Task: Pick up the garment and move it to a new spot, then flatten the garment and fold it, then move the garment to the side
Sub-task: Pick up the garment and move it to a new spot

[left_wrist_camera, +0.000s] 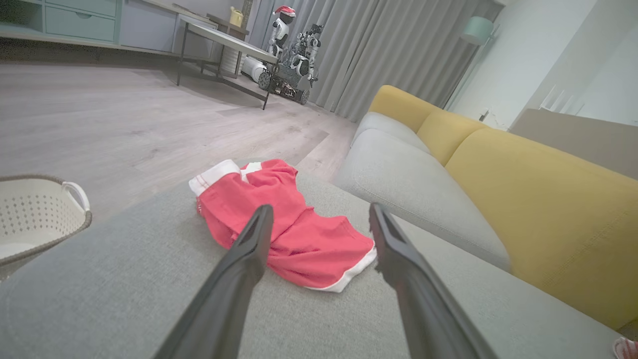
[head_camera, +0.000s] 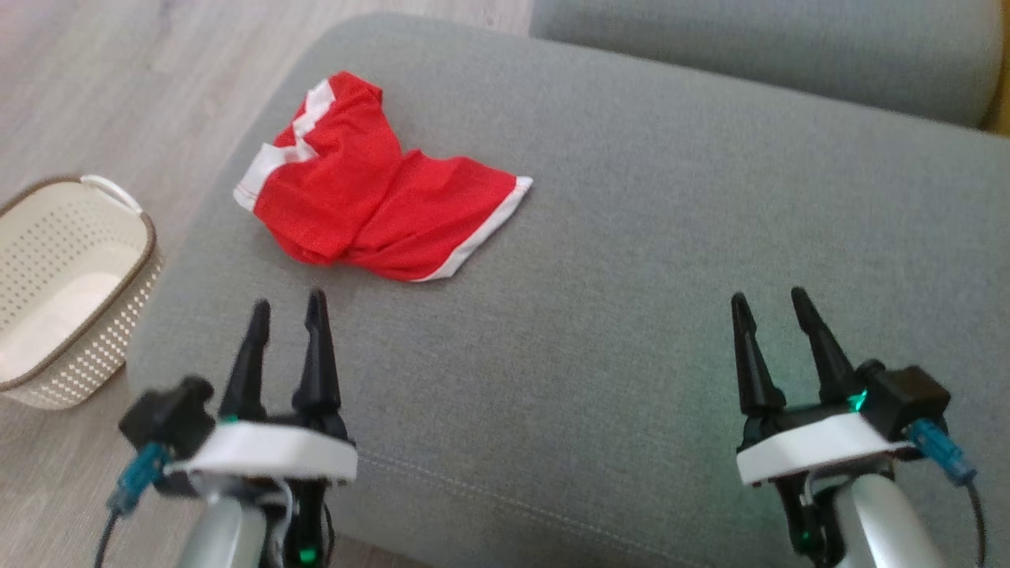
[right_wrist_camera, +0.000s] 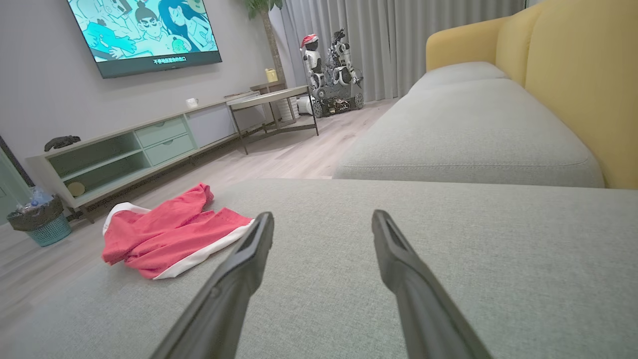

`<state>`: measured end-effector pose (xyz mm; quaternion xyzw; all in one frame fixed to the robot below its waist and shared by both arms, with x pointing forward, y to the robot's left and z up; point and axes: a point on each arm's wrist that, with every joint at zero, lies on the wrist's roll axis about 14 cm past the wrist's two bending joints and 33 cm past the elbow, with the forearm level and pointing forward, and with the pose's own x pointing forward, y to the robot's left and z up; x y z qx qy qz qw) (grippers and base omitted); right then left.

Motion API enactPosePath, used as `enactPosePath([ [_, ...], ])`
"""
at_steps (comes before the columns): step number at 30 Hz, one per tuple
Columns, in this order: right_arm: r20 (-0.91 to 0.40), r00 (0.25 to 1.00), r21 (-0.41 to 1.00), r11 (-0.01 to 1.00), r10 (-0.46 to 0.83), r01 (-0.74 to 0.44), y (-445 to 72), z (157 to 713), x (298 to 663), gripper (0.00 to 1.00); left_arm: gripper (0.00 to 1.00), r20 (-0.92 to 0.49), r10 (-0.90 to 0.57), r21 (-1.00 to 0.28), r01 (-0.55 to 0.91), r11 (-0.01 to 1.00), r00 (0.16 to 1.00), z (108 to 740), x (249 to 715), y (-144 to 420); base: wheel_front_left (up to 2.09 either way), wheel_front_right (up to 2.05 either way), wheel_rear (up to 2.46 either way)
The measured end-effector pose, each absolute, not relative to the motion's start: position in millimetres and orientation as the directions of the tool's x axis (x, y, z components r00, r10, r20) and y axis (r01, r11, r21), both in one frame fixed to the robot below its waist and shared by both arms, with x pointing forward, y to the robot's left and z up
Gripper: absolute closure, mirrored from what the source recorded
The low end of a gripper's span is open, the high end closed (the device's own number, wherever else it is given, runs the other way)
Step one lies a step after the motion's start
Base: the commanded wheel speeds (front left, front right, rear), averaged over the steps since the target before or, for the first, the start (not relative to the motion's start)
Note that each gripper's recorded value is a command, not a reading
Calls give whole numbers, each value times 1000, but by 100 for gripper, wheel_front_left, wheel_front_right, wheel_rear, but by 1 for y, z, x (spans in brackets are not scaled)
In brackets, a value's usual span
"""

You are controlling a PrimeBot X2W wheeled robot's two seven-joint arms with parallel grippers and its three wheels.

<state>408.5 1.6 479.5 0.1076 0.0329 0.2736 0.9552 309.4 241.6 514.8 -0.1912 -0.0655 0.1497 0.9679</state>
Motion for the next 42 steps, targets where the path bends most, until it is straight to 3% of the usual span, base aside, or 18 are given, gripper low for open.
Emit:
enactPosePath([
  [8,33,891,178,874,454,-452,-24,485,444,0,0,57,233,-295,-207,933,971,509,364,239,0,0,0],
  [19,117,958,106,956,261,-273,-90,505,508,0,0,-180,-4,-173,-28,984,984,458,474,215,0,0,0],
  [29,78,975,64,975,208,-213,-117,488,515,0,0,-454,-102,-133,46,990,885,393,522,208,0,0,0],
  [33,70,979,57,980,189,-193,-126,485,513,0,0,-561,-124,-115,71,991,819,368,517,201,0,0,0],
  [34,70,980,55,980,186,-189,-127,485,513,0,41,-582,-126,-117,71,991,803,363,514,200,0,0,0],
  [35,70,981,54,981,183,-187,-128,486,512,0,100,-584,-126,-120,69,990,802,362,514,200,0,0,0],
  [42,93,980,56,982,177,-182,-131,495,508,0,100,-470,-113,-124,61,990,875,389,523,205,0,0,0],
])
